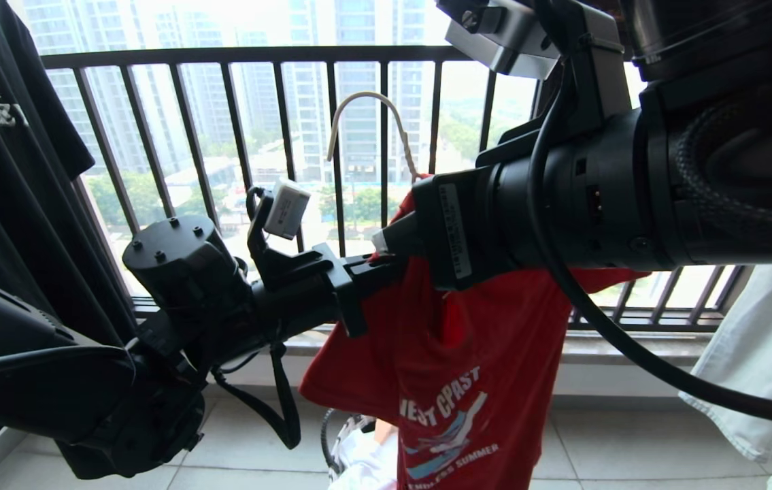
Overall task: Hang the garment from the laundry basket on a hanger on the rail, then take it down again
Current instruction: Hang the clothes on the clothes rack
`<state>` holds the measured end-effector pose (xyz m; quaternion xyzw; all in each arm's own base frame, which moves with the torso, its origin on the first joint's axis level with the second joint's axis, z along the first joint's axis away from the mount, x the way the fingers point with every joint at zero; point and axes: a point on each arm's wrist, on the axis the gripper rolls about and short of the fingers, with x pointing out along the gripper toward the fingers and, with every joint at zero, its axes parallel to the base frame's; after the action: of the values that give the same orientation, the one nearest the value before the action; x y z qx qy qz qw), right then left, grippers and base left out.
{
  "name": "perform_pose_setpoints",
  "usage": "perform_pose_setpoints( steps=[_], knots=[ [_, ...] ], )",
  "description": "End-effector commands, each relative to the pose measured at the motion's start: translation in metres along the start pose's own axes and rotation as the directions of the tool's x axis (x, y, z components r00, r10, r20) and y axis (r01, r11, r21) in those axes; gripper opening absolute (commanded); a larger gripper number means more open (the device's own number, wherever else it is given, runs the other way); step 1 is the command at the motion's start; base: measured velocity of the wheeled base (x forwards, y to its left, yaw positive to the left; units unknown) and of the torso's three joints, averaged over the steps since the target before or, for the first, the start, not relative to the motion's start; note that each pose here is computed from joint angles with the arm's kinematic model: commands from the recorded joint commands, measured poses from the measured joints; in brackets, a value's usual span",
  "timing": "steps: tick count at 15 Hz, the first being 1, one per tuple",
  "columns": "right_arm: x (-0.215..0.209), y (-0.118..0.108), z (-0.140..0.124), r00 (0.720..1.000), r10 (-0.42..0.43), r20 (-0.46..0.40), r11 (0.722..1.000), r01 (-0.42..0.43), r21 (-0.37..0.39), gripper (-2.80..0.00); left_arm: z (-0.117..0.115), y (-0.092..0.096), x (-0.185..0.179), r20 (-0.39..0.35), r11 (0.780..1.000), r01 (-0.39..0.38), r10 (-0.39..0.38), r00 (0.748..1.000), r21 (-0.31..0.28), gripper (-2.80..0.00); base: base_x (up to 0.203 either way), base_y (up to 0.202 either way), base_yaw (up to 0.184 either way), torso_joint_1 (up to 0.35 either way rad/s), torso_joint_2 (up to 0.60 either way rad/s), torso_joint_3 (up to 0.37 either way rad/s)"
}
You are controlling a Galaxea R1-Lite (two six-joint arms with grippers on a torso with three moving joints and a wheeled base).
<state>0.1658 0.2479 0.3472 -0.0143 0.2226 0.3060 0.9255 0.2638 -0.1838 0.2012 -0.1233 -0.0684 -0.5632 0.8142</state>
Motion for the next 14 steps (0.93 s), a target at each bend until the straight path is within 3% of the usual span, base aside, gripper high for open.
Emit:
perform_pose_setpoints(
  steps=[1, 9, 10, 14],
  knots=[
    [-0.002, -0.001, -0.001, 1.0, -0.019, -0.001, 1.0, 0.019, -0.001, 0.0, 0.004, -0.001, -0.001, 0.014, 1.0, 0.003, -0.003, 1.0, 0.009, -2.8, 0.0, 0.0, 0.0, 0.0, 0.0, 0.0],
    [-0.042, -0.019, -0.022, 0.999, -0.049, -0.021, 0.999, 0.049, -0.019, 0.0, 0.021, 0.002, -0.01, 0.053, 1.0, -0.021, 0.021, 0.998, -0.001, -2.8, 0.0, 0.0, 0.0, 0.0, 0.0, 0.0],
    [-0.047, -0.022, -0.025, 0.998, -0.055, -0.02, 0.998, 0.055, -0.019, -2.8, 0.023, 0.002, -0.011, 0.057, 1.0, -0.022, 0.023, 0.998, -0.008, -2.8, 0.0, 0.0, 0.0, 0.0, 0.0, 0.0],
    [-0.051, -0.035, -0.026, 0.995, -0.1, -0.02, 0.994, 0.099, -0.04, -2.8, 0.026, 0.004, -0.015, 0.054, 0.999, -0.026, 0.027, 0.998, -0.031, -2.8, 0.0, 0.0, 0.0, 0.0, 0.0, 0.0]
  ],
)
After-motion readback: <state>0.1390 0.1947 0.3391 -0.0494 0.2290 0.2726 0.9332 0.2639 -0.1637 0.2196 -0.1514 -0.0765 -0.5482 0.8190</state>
